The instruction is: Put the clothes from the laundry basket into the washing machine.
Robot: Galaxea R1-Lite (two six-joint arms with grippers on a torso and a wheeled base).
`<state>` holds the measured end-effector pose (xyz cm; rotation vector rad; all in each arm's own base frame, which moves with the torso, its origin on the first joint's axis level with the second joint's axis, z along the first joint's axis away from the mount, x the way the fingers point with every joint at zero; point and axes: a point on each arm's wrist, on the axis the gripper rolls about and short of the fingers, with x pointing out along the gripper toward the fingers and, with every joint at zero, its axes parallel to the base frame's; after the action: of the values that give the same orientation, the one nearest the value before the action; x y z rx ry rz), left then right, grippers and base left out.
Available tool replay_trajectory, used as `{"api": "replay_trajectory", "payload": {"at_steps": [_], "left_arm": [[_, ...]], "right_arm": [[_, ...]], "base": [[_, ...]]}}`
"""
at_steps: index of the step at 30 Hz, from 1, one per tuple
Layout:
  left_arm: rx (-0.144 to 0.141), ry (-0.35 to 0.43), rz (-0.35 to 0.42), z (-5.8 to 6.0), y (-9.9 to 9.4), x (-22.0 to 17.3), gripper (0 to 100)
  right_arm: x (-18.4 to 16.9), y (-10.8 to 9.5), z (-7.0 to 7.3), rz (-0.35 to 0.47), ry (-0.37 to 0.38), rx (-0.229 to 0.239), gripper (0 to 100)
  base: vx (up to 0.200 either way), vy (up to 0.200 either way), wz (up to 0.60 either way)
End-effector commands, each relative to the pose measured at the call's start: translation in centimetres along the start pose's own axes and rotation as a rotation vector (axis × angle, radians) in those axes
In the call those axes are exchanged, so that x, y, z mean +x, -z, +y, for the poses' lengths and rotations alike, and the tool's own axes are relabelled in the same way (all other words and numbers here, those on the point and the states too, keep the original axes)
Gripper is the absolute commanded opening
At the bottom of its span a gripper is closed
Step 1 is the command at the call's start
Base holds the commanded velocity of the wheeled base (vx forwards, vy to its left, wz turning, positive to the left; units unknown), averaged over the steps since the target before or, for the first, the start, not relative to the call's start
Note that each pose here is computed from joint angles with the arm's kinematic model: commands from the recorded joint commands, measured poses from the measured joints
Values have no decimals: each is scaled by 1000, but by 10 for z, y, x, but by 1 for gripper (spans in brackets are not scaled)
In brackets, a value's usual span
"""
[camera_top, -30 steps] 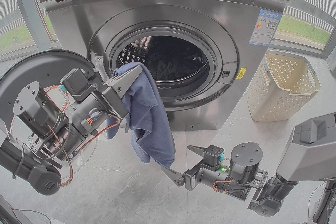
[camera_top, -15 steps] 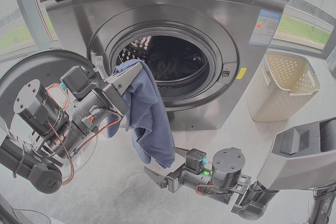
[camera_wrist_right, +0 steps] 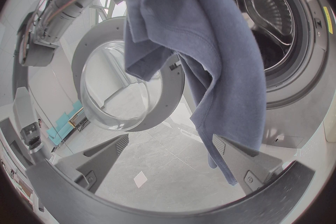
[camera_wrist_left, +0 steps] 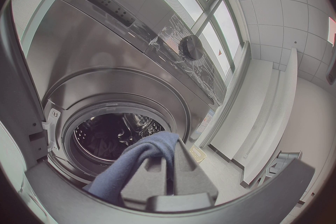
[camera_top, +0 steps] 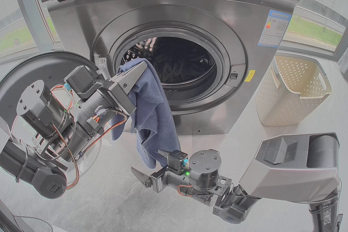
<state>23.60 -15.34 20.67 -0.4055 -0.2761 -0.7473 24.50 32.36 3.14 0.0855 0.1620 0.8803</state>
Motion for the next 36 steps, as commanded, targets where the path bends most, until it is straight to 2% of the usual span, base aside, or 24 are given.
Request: {"api": "replay_trajectory", "payload": {"at_steps": [1, 7, 12, 18, 26, 36], "left_arm": [[-2, 0, 0, 0, 0, 0, 0], [-2, 0, 0, 0, 0, 0, 0], [-4, 2, -1, -1, 0, 0, 0], [-4, 1, 1, 0, 0, 0, 0], [-5, 0, -1, 0, 0, 0, 0], [-6, 2, -6, -1, -2, -1, 0]], "right_arm": [[22, 8, -15, 14, 37, 17, 100], [38, 18, -44, 26, 112, 7, 100], [43, 16, -58, 7, 145, -9, 100], [44, 19, -81, 7, 195, -40, 100], [49, 12, -94, -6, 224, -43, 100], [65, 7, -103, -37, 275, -45, 100]], "base": [[0, 0, 0], [0, 0, 0], [0, 0, 0], [0, 0, 0], [0, 0, 0], [0, 0, 0]]}}
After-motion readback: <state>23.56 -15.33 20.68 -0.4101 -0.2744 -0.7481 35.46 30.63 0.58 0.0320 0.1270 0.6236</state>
